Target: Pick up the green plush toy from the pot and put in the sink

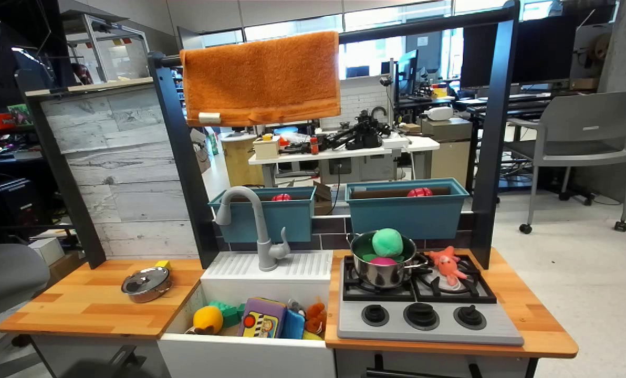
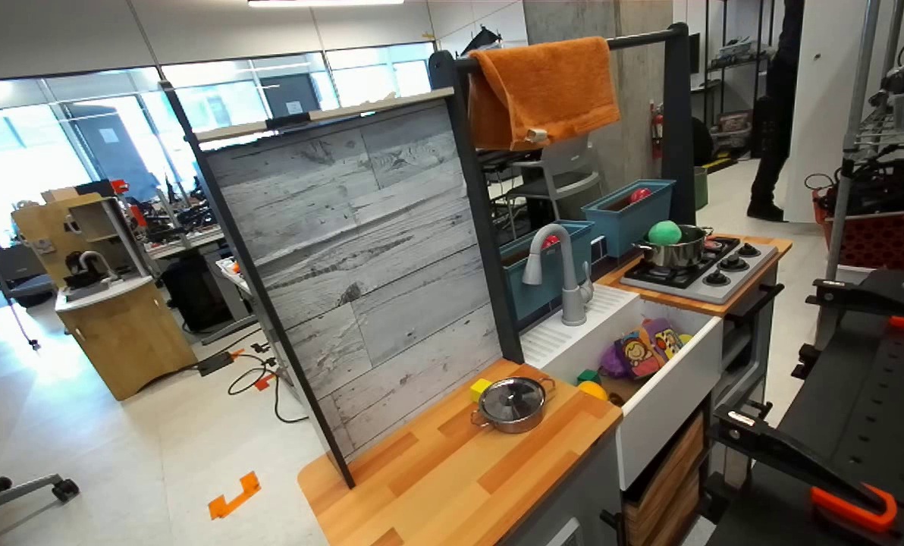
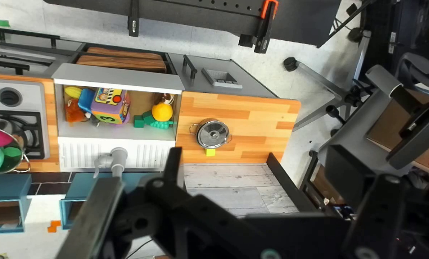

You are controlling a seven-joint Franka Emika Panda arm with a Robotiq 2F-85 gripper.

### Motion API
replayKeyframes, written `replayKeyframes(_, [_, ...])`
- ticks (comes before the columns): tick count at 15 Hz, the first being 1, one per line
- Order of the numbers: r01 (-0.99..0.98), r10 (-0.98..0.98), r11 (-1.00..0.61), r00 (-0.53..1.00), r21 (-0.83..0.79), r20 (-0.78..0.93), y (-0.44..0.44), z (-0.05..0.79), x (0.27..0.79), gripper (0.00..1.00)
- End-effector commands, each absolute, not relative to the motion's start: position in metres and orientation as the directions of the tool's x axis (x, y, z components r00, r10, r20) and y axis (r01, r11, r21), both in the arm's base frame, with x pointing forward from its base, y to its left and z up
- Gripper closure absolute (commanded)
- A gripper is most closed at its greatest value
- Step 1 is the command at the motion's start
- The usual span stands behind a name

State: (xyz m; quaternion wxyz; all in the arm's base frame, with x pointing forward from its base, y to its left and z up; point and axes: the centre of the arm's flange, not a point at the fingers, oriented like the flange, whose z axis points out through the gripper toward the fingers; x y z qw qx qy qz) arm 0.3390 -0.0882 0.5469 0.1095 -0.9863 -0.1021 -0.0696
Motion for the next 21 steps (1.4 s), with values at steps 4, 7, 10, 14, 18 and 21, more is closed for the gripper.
replayKeyframes(4, [0.212,0.182,-0.957,0.970,-0.200,0.158,-0.092,0.544,0.345,0.00])
replayKeyframes(7, [0.201,0.173,-0.961,0.973,-0.189,0.154,-0.114,0.528,0.369,0.00])
replayKeyframes(10, [0.154,0.121,-0.976,0.972,-0.154,0.201,-0.137,0.510,0.397,0.00])
replayKeyframes(14, [0.080,0.056,-0.992,0.974,-0.101,0.220,-0.175,0.485,0.434,0.00])
replayKeyframes(18, [-0.013,-0.023,-0.999,0.976,-0.048,0.217,-0.218,0.465,0.481,0.00])
replayKeyframes(21, [-0.093,-0.096,-0.995,0.977,-0.022,0.188,-0.250,0.454,0.517,0.00])
